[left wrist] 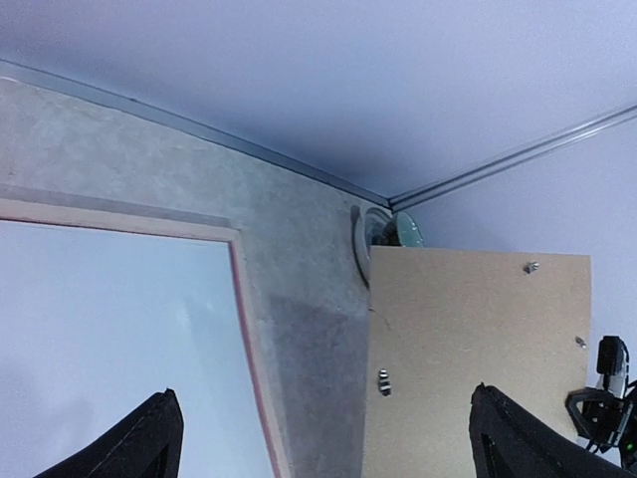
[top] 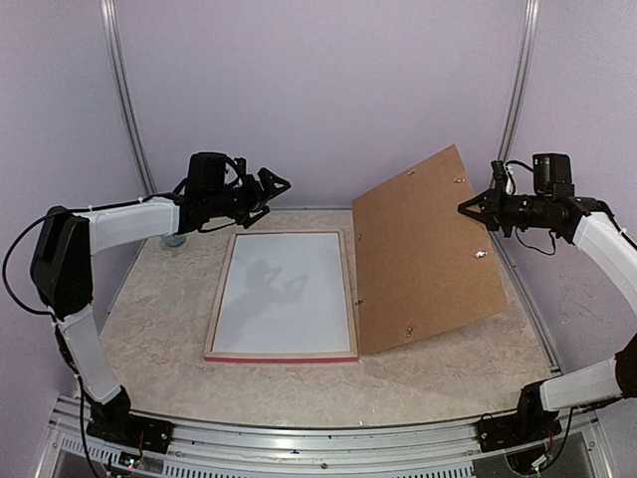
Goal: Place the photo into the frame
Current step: Pick up the backboard from the center of the board, then move the frame body to the center of the board.
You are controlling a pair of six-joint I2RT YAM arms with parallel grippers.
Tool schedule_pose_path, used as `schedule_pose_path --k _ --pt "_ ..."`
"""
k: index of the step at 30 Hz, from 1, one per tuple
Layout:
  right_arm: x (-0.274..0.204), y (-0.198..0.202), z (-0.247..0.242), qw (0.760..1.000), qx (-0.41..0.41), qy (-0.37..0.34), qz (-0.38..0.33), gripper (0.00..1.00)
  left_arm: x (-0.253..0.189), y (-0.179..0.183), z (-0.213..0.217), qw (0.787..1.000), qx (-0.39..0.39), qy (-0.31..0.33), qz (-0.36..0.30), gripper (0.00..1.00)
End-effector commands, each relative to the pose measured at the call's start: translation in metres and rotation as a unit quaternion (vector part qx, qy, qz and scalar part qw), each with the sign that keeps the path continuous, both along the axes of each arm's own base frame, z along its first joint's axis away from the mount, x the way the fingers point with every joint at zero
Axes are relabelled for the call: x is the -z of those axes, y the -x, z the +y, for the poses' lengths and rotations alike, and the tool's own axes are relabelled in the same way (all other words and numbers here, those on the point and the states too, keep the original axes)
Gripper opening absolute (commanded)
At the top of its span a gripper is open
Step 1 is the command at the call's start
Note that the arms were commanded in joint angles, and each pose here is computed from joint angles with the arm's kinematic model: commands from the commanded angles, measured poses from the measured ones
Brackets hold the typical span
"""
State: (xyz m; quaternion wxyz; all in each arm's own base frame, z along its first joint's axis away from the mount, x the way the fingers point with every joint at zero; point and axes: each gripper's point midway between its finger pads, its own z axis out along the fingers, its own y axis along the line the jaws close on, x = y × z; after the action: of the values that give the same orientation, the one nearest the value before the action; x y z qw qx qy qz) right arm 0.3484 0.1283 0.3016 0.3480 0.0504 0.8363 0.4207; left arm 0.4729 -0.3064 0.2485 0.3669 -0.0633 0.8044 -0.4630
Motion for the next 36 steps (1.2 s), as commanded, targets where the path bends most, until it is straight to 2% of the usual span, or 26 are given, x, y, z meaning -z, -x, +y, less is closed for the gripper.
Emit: schedule_pose_path --k 1,7,11,17,19,24,36 --pt "-0.041 0.003 0.007 0.995 -0.016 -0.059 -0.076 0.0 0.029 -0.006 0.056 0.998 -0.035 -0.057 0.014 0.99" --pt "-0.045 0.005 0.013 0.99 -0.026 -0.102 -0.098 0.0 0.052 -0.024 0.111 0.994 -0.082 -0.07 0.028 0.99" --pt "-0.046 0.007 0.013 0.988 -0.025 -0.113 -0.104 0.0 0.085 -0.04 0.135 0.99 -0.103 -0.085 0.054 0.99" --pt "-0.046 0.009 0.013 0.988 -0.026 -0.112 -0.108 0.0 0.126 -0.049 0.158 0.978 -0.132 -0.144 0.079 0.99" --pt "-0.047 0.009 0.013 0.987 -0.026 -0.112 -0.109 0.0 0.146 -0.045 0.168 0.969 -0.145 -0.168 0.109 0.99" --pt "-0.046 0.008 0.014 0.987 -0.029 -0.115 -0.107 0.0 0.181 -0.035 0.171 0.962 -0.146 -0.177 0.151 0.99" --pt "-0.04 0.006 0.014 0.985 -0.029 -0.128 -0.115 0.0 0.212 -0.009 0.139 0.956 -0.122 -0.188 0.188 0.96"
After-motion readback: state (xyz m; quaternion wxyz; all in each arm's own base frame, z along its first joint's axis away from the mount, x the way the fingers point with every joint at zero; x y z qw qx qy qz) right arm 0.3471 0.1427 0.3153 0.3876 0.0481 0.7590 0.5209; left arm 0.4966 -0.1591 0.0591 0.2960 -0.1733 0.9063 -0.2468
